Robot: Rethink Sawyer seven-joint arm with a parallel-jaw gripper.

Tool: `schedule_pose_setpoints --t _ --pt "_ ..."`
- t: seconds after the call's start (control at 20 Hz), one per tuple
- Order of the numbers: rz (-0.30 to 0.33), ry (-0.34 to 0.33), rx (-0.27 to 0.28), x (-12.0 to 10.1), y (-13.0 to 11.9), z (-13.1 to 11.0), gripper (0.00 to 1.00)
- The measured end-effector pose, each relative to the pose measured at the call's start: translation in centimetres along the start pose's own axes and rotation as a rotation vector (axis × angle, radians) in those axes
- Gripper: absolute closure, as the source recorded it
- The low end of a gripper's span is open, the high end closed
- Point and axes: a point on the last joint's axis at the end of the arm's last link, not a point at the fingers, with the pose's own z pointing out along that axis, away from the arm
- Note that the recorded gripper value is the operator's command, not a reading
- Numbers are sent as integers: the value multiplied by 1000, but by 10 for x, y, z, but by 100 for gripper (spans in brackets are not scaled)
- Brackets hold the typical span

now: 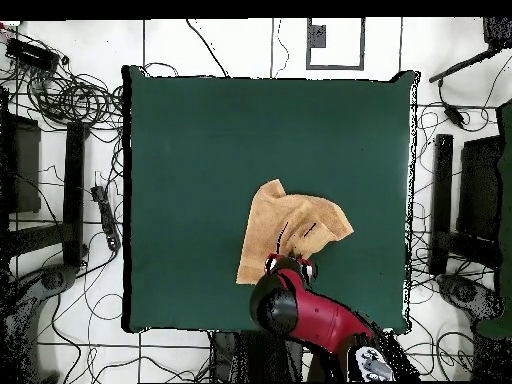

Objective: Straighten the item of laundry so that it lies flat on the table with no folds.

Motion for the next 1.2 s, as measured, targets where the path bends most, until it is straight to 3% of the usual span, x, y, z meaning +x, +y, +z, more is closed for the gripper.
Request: schedule_pose_setpoints --t 0.25,0.55,0.8,1.2 --pt "-2 6 12 15 -2 7 100" --pt "-24 -14 68 35 -9 7 100" --pt "-37 7 106 52 -16 2 100" --pt "-5 47 111 69 -27 0 100"
